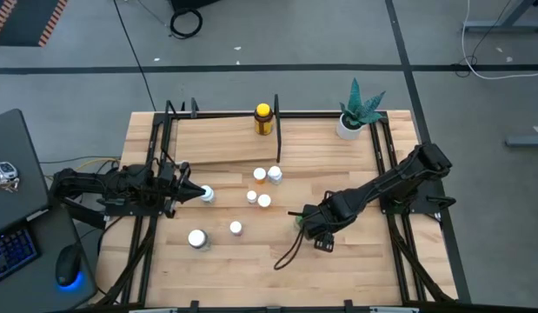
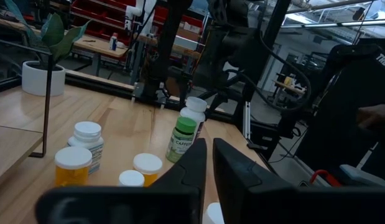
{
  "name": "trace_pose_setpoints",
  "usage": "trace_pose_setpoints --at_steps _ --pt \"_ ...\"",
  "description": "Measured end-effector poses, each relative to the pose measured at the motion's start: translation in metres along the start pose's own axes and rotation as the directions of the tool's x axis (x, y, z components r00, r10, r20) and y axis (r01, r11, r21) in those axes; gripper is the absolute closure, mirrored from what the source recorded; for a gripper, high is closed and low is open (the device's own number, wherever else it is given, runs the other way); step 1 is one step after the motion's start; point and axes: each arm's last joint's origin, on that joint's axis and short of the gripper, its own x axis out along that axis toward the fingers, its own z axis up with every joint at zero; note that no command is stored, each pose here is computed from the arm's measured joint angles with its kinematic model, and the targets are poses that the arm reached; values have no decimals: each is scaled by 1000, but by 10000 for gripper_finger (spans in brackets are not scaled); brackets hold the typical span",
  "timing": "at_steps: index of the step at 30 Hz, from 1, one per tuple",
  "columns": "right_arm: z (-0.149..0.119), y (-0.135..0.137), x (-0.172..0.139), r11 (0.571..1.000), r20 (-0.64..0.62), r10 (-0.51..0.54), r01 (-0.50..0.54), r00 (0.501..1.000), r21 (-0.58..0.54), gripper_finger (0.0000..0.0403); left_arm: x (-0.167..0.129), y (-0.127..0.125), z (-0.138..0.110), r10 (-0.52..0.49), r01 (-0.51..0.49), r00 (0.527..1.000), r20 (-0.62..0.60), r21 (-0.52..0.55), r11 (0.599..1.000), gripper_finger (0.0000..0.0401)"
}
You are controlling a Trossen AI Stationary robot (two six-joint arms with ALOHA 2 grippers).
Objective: Pick and place medicine bottles onto shelf by color
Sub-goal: Put the white and purple pill bottle on the shelf
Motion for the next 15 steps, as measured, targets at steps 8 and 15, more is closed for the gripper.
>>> trace_pose_setpoints --at_steps 8,15 --pt "4 -3 -7 1000 -43 -1 2 999 16 93 0 0 0 1 -1 1000 0 0 1000 368" --pt "10 -12 -34 999 -75 -29 31 997 33 93 0 0 0 0 0 1000 0 0 1000 373"
